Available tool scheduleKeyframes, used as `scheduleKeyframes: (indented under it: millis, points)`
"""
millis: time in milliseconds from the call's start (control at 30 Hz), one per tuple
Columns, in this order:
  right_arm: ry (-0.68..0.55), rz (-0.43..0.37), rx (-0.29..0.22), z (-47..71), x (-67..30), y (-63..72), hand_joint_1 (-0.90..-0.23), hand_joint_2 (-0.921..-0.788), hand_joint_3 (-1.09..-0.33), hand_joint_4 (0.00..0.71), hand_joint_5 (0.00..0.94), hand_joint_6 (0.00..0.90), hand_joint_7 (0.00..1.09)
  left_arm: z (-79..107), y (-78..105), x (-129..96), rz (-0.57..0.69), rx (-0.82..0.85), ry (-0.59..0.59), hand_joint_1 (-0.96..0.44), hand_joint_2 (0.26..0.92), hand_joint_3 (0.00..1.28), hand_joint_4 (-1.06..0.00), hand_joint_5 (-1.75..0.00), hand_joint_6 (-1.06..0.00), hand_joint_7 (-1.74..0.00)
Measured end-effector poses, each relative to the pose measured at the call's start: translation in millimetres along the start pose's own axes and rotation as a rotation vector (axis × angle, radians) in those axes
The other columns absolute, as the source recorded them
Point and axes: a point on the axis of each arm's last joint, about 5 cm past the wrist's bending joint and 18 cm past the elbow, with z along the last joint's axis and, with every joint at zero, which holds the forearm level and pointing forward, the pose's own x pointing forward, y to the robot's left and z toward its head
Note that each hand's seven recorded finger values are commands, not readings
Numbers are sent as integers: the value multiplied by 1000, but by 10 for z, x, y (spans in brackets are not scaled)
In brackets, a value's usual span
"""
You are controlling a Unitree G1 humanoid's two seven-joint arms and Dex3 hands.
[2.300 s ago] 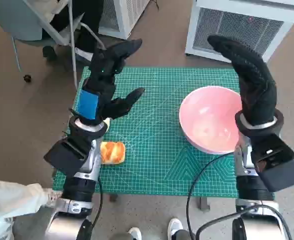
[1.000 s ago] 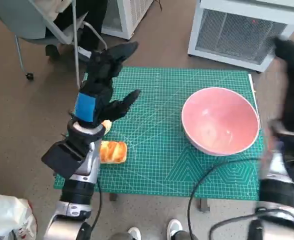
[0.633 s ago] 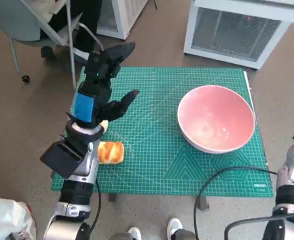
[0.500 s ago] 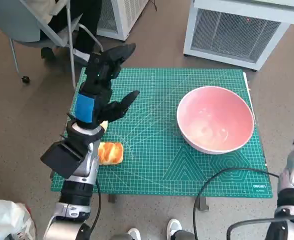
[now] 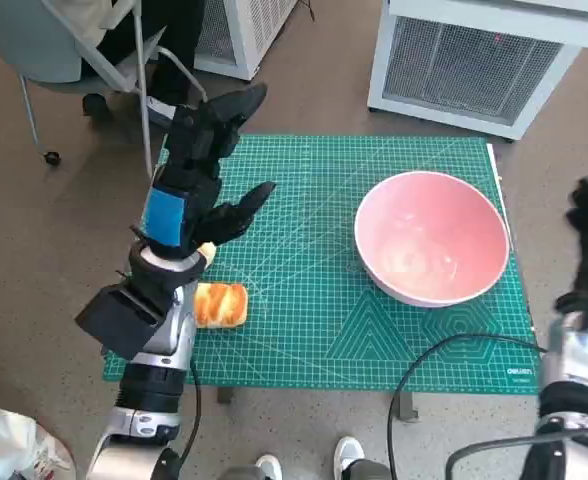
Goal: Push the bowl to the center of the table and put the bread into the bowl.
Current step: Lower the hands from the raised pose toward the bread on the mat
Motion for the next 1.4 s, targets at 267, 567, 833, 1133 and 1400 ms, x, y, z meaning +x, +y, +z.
scheduleKeyframes:
  millis: [267,567,833,1133,1400]
  points:
    - [133,48,24,-134,-61,206,-464,-921,-823,218,14,227,87,18,32,-22,6,11,1,-372,921,273,-291,-238,-117,-800]
    - [196,114,64,-142,-61,489,-465,-921,-819,230,11,261,90,39,62,-55,14,28,8,-371,921,268,-327,-164,-131,-772]
    - [189,195,70,-48,-17,738,-463,-921,-832,227,6,266,84,79,89,-98,19,54,5,-387,921,265,-340,-139,-137,-761]
    - [191,264,80,9,-16,952,-456,-921,-849,225,3,262,74,123,147,-160,47,83,8,-400,921,268,-370,-80,-170,-697]
    - [189,308,108,107,5,1143,-465,-921,-848,226,2,261,68,139,197,-260,67,107,35,-404,921,267,-387,-48,-191,-644]
